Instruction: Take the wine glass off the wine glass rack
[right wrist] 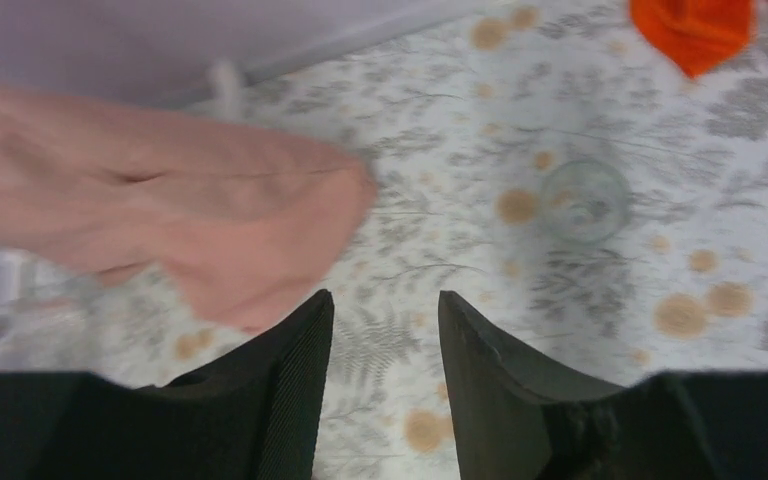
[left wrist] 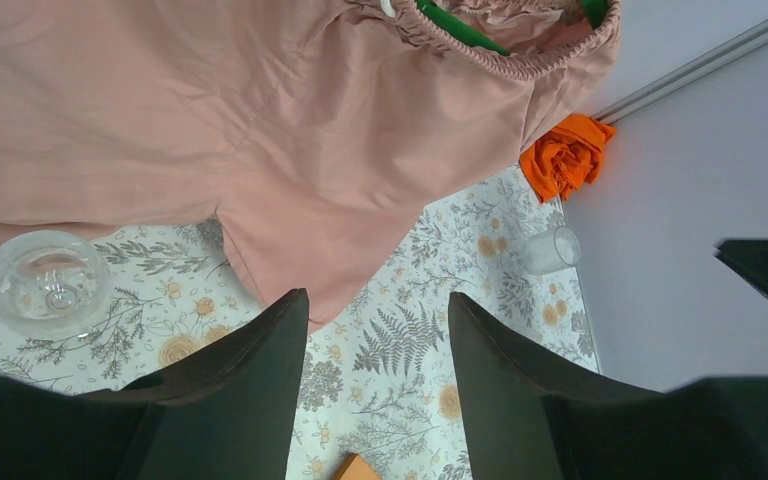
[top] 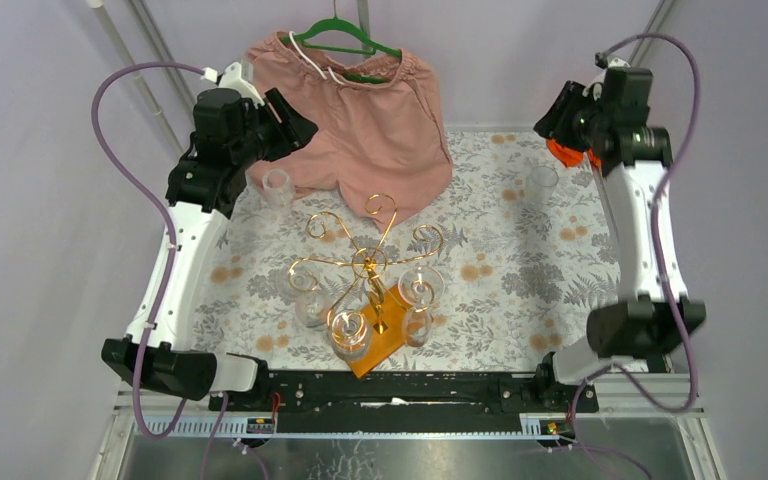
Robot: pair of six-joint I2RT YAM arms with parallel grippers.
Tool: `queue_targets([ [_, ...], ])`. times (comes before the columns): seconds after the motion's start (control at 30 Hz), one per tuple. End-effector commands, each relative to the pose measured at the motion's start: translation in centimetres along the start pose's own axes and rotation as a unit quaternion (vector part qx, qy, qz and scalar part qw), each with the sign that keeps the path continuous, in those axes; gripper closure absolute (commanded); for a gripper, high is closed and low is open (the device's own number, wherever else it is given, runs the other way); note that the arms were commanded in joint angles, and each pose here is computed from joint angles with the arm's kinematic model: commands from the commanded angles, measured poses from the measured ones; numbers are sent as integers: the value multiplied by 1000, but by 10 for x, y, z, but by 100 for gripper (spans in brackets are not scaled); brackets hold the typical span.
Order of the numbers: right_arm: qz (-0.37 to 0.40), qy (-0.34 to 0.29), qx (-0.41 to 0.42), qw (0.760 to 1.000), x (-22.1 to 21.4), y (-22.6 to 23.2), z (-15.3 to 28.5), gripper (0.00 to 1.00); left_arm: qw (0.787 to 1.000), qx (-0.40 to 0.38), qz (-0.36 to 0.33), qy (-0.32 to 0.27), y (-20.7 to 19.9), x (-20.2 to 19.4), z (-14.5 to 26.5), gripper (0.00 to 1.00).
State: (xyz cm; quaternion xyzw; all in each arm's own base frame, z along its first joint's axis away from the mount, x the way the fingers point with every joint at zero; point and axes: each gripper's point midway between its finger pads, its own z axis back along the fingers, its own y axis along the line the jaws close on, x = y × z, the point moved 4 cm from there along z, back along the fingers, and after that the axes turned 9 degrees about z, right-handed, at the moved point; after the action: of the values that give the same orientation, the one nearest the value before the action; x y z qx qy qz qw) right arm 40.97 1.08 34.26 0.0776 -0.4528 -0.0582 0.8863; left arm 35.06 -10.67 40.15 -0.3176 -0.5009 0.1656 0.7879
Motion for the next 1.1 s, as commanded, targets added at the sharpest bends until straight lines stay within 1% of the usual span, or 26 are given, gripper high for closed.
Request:
queue_targets([
  [0.0,-53,-97,219,969,9,66,71,49,999,-32,-2,-18,-13,6,3,39],
  [0.03,-65,-94,265,957,1,77,76,49,999,-36,-1,-18,-14,6,4,38],
  [0.07,-73,-103,312,942,-3,88,96,49,999,-41,-1,-16,-16,6,5,38],
  [0.13,-91,-98,394,909,-16,105,122,50,999,-52,1,-10,-19,4,8,38],
  [0.23,-102,-82,479,868,-37,121,156,51,998,-65,5,-7,-23,2,10,38],
  [0.3,-97,-72,509,852,-48,128,178,52,997,-73,9,-3,-25,0,11,37],
  [0.37,-86,-66,527,843,-56,133,202,51,997,-81,13,3,-27,-2,11,37],
  [0.5,-79,-30,535,840,-76,136,233,50,995,-97,21,10,-31,-5,14,38],
  [0.6,-75,0,534,842,-98,138,245,50,995,-101,23,11,-32,-5,16,37],
  [0.7,-77,43,517,852,-127,139,242,50,994,-105,28,15,-33,-7,18,37],
  [0.77,-91,65,513,851,-143,140,236,50,994,-108,30,17,-34,-8,20,38],
  [0.87,-105,80,513,848,-161,141,230,50,993,-111,33,17,-36,-8,23,37],
  [0.93,-107,86,506,851,-169,141,225,50,993,-113,32,15,-37,-7,26,37],
  [1.07,-118,101,525,837,-178,150,223,50,993,-114,29,12,-38,-7,30,37],
])
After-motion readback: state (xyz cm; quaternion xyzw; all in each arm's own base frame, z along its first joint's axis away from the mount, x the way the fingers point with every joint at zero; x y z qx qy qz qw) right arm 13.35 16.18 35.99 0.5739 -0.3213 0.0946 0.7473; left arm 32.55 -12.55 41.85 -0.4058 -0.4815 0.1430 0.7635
